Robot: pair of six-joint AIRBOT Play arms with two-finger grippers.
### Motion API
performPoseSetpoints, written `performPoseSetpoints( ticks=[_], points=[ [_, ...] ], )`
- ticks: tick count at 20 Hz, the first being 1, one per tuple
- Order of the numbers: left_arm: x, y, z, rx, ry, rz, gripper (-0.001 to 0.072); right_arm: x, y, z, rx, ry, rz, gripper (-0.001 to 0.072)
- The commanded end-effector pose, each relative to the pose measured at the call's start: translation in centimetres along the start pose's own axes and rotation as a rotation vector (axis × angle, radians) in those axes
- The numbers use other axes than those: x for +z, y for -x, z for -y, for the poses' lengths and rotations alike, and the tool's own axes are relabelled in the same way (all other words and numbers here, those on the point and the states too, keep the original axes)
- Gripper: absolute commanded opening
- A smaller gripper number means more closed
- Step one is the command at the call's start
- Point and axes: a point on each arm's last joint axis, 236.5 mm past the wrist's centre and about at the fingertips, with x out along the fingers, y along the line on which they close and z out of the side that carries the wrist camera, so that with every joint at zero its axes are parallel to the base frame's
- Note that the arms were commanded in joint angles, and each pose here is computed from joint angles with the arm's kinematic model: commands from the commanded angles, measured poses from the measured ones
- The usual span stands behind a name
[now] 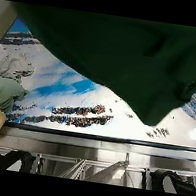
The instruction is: Fold the shirts.
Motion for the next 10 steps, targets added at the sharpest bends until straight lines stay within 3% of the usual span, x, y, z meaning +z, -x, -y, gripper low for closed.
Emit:
performPoseSetpoints(
  ticks=[1,6,10],
  points=[
    [7.4,10.8,3.5,-0.014,-0.071,0.323,0.0015,4.9,5.4,-2.5,0.024,0.058,0.165,0.0022],
    [8.8,16.0,4.7,-0.015,-0.082,0.485,0.0013,7.2,10.2,-4.5,0.045,0.090,0.285,0.0022],
    [4.0,7.4,1.8,0.000,0.014,0.275,0.0013,7.2,10.6,-4.6,0.054,0.049,0.283,0.0022]
  ],
)
